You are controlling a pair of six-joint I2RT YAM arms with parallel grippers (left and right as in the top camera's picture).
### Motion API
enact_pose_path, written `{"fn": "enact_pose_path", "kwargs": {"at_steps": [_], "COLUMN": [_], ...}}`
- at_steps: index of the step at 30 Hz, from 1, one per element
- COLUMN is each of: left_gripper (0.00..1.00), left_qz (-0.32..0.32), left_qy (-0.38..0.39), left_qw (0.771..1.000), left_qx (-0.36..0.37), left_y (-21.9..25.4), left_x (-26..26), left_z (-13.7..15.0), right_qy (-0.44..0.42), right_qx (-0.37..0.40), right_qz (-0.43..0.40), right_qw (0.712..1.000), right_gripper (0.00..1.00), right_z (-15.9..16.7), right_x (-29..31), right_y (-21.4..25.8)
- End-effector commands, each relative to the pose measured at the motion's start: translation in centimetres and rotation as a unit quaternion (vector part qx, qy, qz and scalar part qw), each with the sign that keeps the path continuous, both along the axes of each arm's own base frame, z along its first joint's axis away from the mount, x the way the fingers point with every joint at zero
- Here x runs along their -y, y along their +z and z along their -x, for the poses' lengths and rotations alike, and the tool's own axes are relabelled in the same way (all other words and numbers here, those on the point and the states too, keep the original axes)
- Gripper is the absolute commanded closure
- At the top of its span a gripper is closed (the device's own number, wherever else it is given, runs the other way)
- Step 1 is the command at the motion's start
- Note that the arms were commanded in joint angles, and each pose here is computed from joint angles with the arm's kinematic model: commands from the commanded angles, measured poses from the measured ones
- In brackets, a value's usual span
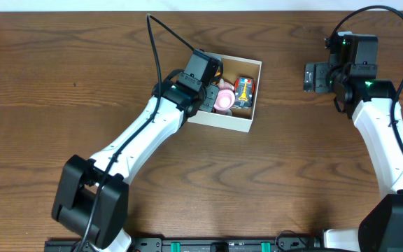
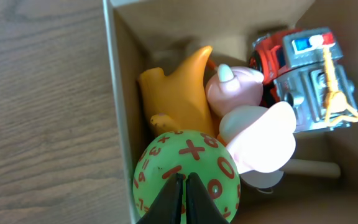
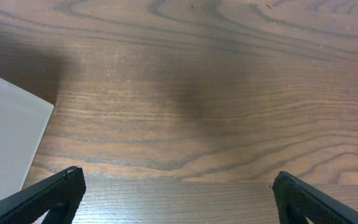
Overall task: Pack container
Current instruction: 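Lower the green ball into the box front with the left gripper, then press the green ball down among the toys with the left gripper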
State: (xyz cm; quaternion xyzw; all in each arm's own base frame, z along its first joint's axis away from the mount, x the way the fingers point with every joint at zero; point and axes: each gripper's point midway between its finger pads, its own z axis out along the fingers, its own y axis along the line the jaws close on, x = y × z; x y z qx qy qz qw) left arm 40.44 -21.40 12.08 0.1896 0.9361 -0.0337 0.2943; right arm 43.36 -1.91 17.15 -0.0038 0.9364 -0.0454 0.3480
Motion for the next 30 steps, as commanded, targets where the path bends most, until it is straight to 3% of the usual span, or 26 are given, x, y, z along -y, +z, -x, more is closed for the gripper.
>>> {"fn": "enact_pose_path", "kwargs": {"at_steps": [1, 13, 25, 26, 28, 30], "left_gripper": [0.94, 0.94, 0.93, 0.88, 0.67, 0.65], "left_qz": [-0.028, -0.095, -0.092, -0.091, -0.09, -0.088], "left_qy": [0.012, 0.011, 0.012, 0.012, 0.012, 0.012], "left_qw": [0.999, 0.985, 0.985, 0.985, 0.986, 0.986], "left_qx": [-0.032, -0.146, -0.146, -0.145, -0.142, -0.139], "left_y": [-3.2, -13.0, -12.3, -12.2, -11.8, -11.4], "left_x": [-0.9, -2.2, -2.2, -2.2, -2.2, -2.1], "left_z": [0.3, 2.6, 2.8, 2.7, 2.7, 2.6], "right_qy": [-0.01, -0.01, -0.01, -0.01, -0.01, -0.01], "right_qx": [0.011, 0.011, 0.011, 0.011, 0.011, 0.011], "right_qz": [-0.003, -0.003, -0.003, -0.003, -0.003, -0.003], "right_qw": [1.0, 1.0, 1.0, 1.0, 1.0, 1.0], "right_gripper": [0.01, 0.01, 0.01, 0.01, 0.01, 0.01], "right_z": [-0.2, -0.2, -0.2, -0.2, -0.2, -0.2], "right_x": [0.3, 0.3, 0.3, 0.3, 0.3, 0.3], "right_y": [0.9, 0.9, 0.9, 0.9, 0.9, 0.9]}}
